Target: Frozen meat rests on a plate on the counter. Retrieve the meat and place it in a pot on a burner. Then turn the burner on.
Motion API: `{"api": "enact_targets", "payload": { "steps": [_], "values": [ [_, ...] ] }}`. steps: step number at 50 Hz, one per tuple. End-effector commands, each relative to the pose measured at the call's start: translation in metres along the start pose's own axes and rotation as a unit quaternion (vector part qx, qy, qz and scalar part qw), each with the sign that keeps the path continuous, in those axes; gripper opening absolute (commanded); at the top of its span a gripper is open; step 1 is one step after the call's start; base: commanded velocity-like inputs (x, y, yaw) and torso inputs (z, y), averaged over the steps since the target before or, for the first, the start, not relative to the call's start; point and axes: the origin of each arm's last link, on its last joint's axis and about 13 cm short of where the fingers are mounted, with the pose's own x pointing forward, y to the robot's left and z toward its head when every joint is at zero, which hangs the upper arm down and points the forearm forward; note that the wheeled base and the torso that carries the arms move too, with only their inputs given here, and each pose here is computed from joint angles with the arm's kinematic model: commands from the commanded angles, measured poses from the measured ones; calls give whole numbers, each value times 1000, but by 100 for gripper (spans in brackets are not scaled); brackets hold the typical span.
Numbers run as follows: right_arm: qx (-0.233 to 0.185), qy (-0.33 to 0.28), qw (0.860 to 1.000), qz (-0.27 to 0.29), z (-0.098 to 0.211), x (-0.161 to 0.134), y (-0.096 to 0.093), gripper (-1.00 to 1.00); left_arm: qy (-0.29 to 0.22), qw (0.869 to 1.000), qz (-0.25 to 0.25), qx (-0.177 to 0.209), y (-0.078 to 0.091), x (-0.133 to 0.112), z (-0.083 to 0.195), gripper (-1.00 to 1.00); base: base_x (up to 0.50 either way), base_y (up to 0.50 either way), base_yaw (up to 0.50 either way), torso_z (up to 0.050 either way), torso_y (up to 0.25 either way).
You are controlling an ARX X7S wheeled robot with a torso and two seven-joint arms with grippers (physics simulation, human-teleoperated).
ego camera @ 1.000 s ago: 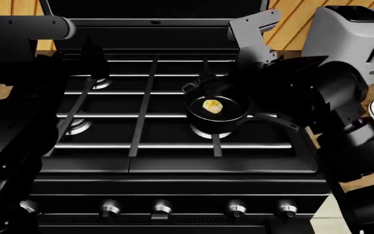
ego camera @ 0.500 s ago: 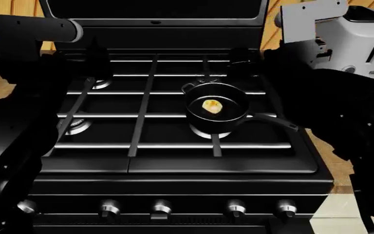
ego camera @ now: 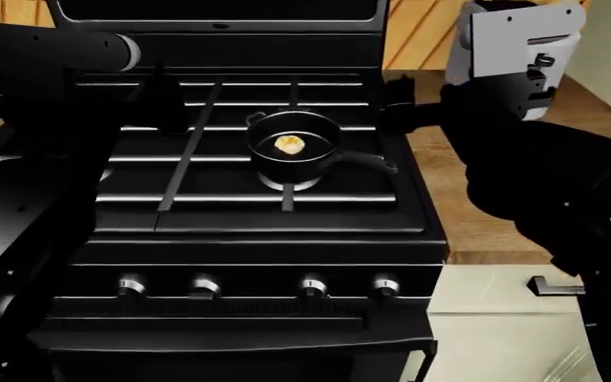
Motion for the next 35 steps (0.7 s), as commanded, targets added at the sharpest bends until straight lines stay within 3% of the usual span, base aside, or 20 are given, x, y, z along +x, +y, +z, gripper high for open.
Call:
{"api": "enact_targets", "payload": {
  "steps": [1,28,35],
  "values": [
    [-11,-1,1000,-1,-1,-1,2,100,1,1000,2,0,1,0,0,100,-500,0,0,0,0],
    [-20,-14,1000,17,-5,0,5,100,2,1000,1,-1,0,0,0,100,-250,0,0,0,0],
    [-14,-23,999,25,-5,-1,5,100,-62,997,-39,-24,0,3,-1,100,0,0,0,0,0]
  ]
}}
